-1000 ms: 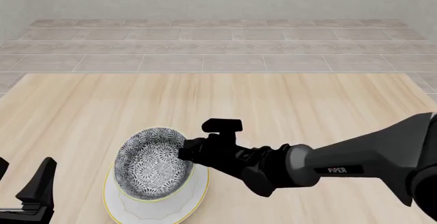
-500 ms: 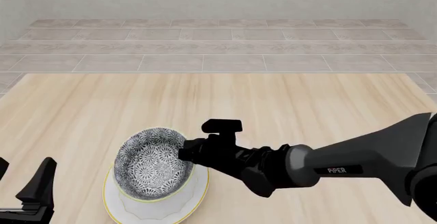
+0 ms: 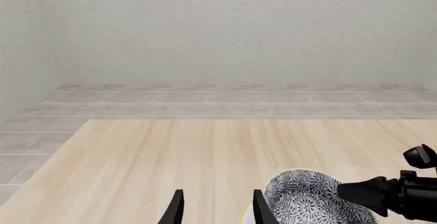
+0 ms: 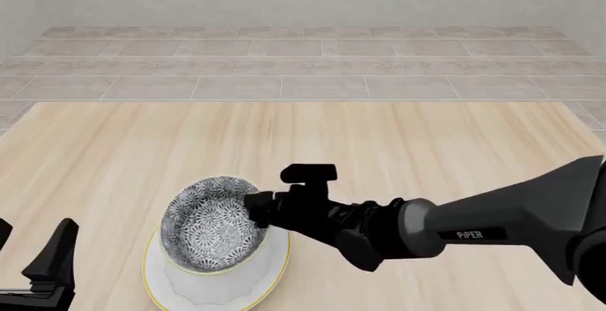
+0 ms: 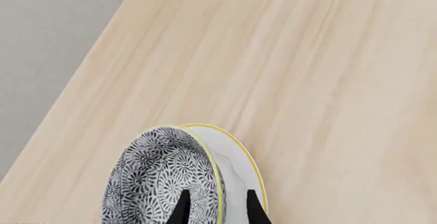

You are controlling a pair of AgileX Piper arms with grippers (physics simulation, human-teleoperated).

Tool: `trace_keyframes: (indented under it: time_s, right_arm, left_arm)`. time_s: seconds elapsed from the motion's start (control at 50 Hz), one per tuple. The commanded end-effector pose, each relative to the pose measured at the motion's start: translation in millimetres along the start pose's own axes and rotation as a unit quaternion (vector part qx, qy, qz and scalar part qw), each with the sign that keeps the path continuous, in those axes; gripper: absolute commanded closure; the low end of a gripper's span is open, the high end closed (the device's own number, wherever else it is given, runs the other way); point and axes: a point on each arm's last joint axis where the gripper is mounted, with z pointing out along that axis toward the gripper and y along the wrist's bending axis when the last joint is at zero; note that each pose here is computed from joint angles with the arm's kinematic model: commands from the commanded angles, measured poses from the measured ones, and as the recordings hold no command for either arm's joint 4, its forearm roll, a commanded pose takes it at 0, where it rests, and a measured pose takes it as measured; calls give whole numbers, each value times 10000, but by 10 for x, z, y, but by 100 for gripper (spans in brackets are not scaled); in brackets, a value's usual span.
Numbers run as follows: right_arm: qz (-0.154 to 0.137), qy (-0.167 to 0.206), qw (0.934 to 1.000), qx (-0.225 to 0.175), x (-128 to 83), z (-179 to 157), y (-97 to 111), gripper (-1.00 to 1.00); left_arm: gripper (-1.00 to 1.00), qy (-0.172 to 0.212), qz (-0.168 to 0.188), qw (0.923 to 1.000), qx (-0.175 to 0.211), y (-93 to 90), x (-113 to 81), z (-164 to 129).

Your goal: Put the bowl on the plate.

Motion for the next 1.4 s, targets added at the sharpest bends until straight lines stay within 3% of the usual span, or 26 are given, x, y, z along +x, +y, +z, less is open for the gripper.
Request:
trace_keyframes:
  time_s: [0.02, 0.5, 0.82, 1.4]
  right_arm:
    - [-35, -18, 10000, -16, -26, -2, 23, -100]
    - [-62, -59, 9999, -86, -30, -36, 61, -100]
    - [-151, -204, 9996, -156, -176, -193, 138, -100]
    - [-642, -967, 9928, -308, -650, -1144, 269, -100]
  left_arm:
    - [-100, 0, 0, 10000, 0, 0, 0, 0]
    - [-100, 0, 0, 10000, 0, 0, 0, 0]
    - [-100, 0, 0, 10000, 0, 0, 0, 0]
    - [-100, 0, 0, 10000, 0, 0, 0, 0]
